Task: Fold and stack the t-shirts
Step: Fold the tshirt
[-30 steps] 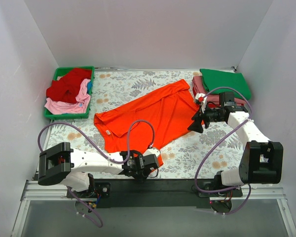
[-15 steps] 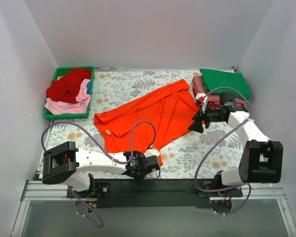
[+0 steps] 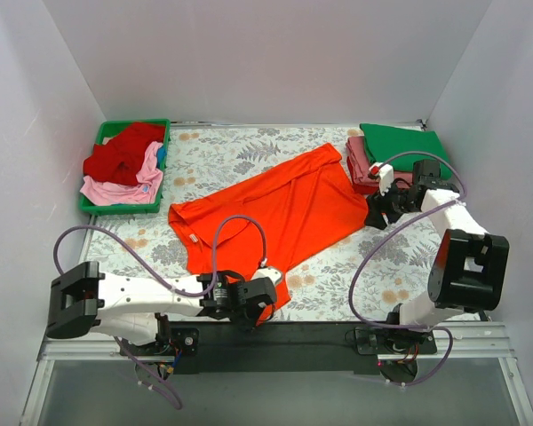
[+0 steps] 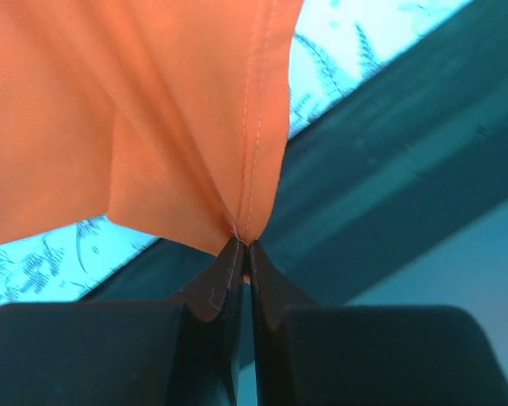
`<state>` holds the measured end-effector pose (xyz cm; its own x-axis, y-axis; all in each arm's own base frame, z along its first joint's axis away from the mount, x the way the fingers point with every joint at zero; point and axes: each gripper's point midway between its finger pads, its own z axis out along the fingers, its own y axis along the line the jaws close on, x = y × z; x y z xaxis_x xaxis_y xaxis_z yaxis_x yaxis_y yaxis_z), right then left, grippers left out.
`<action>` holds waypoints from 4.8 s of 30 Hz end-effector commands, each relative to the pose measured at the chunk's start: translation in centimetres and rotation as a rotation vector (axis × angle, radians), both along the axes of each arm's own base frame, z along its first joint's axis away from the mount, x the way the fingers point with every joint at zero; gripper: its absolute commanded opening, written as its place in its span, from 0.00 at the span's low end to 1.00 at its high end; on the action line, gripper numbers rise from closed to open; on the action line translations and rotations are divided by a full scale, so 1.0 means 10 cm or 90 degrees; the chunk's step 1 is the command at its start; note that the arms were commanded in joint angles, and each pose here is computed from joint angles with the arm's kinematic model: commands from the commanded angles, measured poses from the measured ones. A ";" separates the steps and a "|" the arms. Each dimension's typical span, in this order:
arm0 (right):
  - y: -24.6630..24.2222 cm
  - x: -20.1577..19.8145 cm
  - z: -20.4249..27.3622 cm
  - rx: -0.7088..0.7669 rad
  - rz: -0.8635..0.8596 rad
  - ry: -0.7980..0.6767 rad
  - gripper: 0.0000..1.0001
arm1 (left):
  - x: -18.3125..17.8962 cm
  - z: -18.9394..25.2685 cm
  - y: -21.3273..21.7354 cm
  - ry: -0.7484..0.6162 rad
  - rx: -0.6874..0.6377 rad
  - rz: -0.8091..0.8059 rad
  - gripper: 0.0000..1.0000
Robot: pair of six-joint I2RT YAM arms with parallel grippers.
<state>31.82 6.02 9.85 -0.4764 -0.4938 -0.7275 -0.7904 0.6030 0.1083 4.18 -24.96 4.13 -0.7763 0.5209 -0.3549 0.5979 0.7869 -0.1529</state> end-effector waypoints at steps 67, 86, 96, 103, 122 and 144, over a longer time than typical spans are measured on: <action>-0.77 -0.22 -0.39 -0.039 -0.205 0.191 0.01 | -0.47 0.37 0.26 0.148 -0.093 0.043 0.00; -0.61 -0.05 -0.29 0.040 -0.178 0.188 0.01 | -0.23 0.36 0.25 0.075 -0.064 0.077 0.00; -0.54 0.07 -0.24 0.071 -0.168 0.185 0.01 | 0.00 0.48 0.24 0.017 -0.075 0.125 0.00; -0.47 0.24 -0.19 0.097 -0.164 0.189 0.01 | 0.38 0.59 0.29 -0.032 -0.106 0.201 0.00; -0.39 0.59 -0.08 0.150 -0.162 0.187 0.01 | 1.09 1.27 0.57 -0.169 -0.200 0.395 0.00; -0.27 0.95 -0.14 0.211 -0.179 0.189 0.01 | 1.91 1.45 0.96 -0.300 -0.162 0.488 0.00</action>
<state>39.60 2.83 7.36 -0.8027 -0.1037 -0.5874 -0.4793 0.6983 0.5317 21.19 -15.27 16.67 -0.6789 -0.2007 -0.7063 -0.0371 0.9701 -0.2399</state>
